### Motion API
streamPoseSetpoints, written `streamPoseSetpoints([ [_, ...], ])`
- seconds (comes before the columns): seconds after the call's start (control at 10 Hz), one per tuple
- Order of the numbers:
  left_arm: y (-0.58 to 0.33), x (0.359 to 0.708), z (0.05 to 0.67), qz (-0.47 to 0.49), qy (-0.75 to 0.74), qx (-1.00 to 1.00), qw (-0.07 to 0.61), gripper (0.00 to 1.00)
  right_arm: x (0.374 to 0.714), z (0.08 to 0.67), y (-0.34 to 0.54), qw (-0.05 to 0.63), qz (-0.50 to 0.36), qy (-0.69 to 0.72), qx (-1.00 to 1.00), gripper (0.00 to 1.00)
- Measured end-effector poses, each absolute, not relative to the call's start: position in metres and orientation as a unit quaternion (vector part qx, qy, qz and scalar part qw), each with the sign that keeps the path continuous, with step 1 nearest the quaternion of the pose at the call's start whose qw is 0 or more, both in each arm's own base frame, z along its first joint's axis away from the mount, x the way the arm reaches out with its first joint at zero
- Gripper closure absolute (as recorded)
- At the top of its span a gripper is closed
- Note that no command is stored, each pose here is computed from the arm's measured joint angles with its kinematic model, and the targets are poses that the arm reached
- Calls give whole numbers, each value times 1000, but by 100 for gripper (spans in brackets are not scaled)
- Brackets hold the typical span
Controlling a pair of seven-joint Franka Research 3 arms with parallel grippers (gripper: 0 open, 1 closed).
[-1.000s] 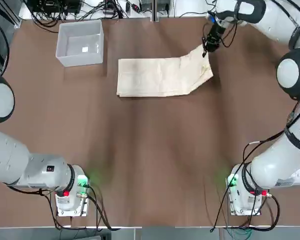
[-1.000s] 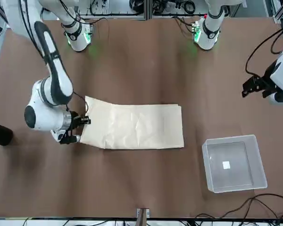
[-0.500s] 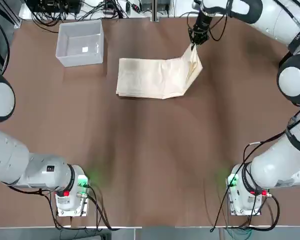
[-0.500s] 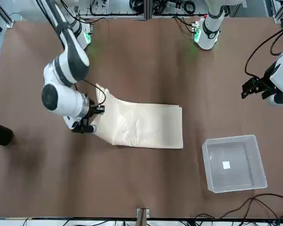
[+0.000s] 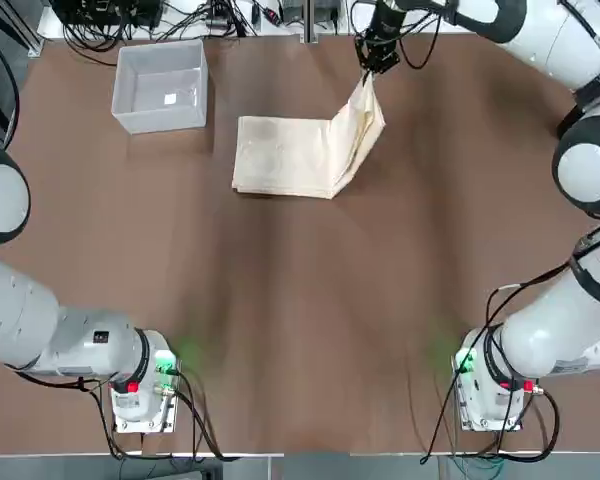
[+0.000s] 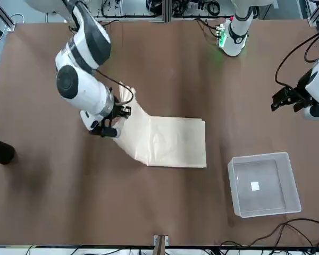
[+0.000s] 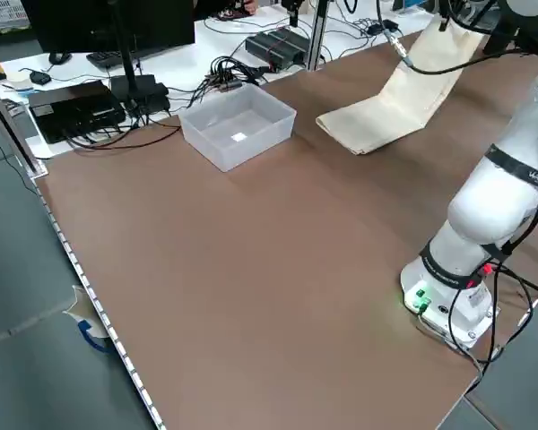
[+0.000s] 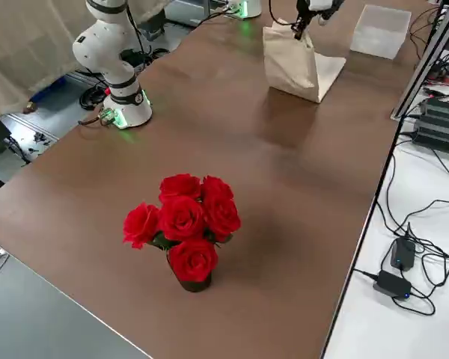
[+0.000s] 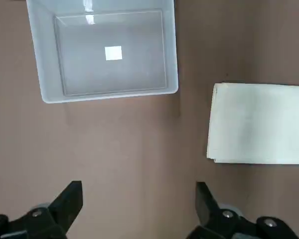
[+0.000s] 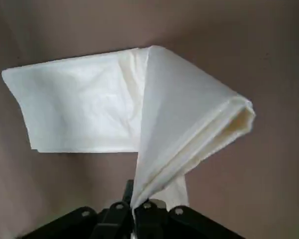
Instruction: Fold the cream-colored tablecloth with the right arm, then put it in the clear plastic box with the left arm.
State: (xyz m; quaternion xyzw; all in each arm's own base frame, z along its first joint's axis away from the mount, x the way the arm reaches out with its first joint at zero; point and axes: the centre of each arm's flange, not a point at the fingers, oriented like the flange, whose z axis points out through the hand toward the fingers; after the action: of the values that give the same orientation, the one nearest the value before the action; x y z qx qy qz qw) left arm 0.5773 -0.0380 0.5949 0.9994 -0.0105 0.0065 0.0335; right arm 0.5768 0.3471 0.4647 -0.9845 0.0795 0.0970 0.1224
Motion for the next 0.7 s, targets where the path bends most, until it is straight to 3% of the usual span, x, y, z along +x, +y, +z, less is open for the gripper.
streamPoseSetpoints([
  [0.7,-37,578,594,6,-8,999,38,0,575,436,427,187,78,163,-966,96],
])
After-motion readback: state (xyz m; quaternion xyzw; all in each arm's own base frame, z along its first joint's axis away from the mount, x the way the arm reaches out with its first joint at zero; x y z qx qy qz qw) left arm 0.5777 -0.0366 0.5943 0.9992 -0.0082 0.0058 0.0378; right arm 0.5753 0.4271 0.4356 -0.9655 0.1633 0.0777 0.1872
